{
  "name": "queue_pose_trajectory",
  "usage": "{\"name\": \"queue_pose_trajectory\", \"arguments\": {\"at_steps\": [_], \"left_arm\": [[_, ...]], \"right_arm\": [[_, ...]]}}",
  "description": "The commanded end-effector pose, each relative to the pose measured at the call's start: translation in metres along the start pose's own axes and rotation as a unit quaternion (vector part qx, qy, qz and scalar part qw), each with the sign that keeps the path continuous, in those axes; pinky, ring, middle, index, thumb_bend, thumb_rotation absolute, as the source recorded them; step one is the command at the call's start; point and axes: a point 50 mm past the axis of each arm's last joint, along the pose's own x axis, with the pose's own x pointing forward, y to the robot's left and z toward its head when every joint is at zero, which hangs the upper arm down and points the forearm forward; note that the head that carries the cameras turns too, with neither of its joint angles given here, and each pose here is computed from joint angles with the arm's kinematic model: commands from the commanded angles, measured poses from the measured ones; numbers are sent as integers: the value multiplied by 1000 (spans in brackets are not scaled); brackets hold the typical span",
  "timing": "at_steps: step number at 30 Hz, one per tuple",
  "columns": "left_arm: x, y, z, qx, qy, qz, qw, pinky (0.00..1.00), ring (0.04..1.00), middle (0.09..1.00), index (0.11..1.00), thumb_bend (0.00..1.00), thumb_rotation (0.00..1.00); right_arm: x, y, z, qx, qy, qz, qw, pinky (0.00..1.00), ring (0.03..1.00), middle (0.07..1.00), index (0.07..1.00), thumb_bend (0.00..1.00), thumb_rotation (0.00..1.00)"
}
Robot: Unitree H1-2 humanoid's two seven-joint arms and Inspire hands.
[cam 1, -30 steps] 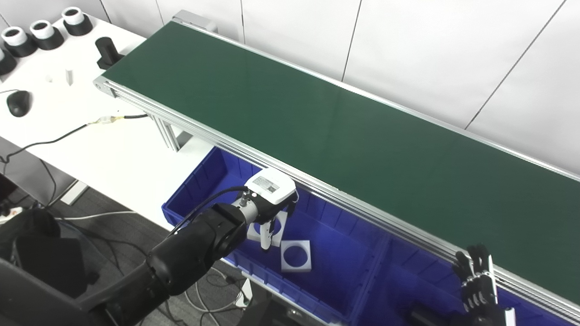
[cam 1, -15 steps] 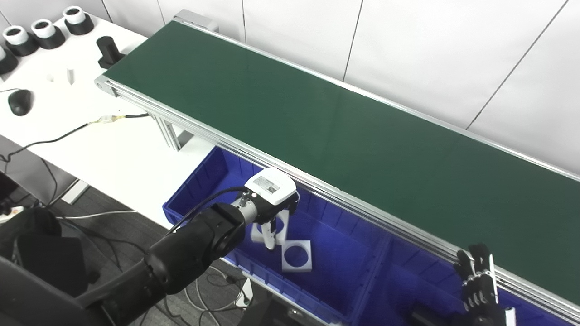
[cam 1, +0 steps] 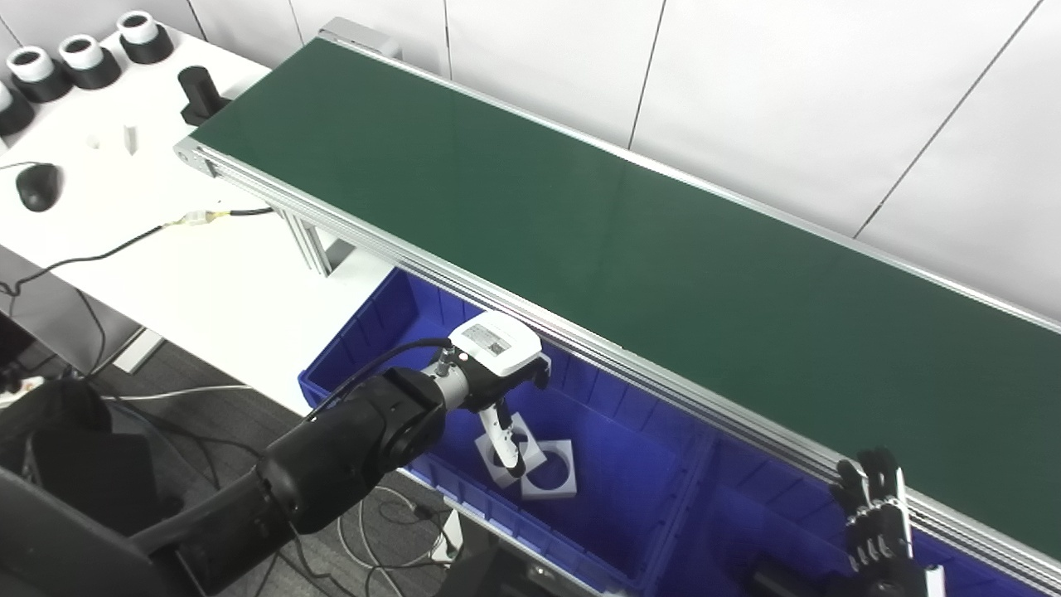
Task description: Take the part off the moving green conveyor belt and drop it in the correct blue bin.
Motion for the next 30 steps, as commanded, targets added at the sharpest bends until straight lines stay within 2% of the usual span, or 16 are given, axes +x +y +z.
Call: {"name": "queue_pose_trajectory", "arguments": {"at_steps": [1,4,6,7,9,10,12,18,21,24,27,30], "left_arm": [[-4,18,4,-12,-14,36,999,655,705,718,699,1000,456],[-11,24,19,-36,-38,52,997,655,706,719,707,1000,468],[-19,30,36,-72,-68,81,992,642,687,706,699,1000,473],[-23,32,47,-107,-99,108,983,637,681,702,695,1000,473],[-28,35,59,-152,-138,146,968,535,613,662,651,1000,442],[-33,36,68,-188,-165,166,954,530,610,660,649,1000,444],[-41,40,86,-254,-208,192,925,517,609,670,660,1000,525],[-56,52,114,-357,-286,211,864,531,651,707,676,992,567],[-59,54,117,-393,-309,210,840,565,695,746,693,982,591],[-57,50,114,-429,-311,202,824,624,761,806,733,992,624],[-53,39,108,-448,-308,200,815,708,846,884,808,1000,709],[-45,23,104,-451,-307,214,811,752,880,907,857,1000,741]], "right_arm": [[3,-1,10,-5,-36,-1,999,908,948,975,997,830,1000],[2,-2,10,-4,-36,1,999,914,947,980,999,830,1000],[2,-3,10,-4,-36,2,999,912,945,979,998,828,1000],[2,-3,10,-4,-35,3,999,911,944,978,998,827,1000],[3,-3,9,-6,-34,4,999,917,946,978,997,828,1000],[3,-3,9,-6,-33,3,999,917,946,978,997,829,1000],[3,-3,8,-6,-32,2,999,916,940,978,996,824,1000],[6,1,4,-6,-28,1,1000,913,935,974,990,828,1000],[7,6,1,-5,-25,2,1000,916,941,975,988,832,1000],[7,13,-1,-7,-19,2,1000,915,940,968,992,852,1000],[5,23,-4,-4,-13,-1,1000,909,935,957,983,905,995],[5,36,-7,2,-5,-8,1000,893,917,943,958,914,968]]}}
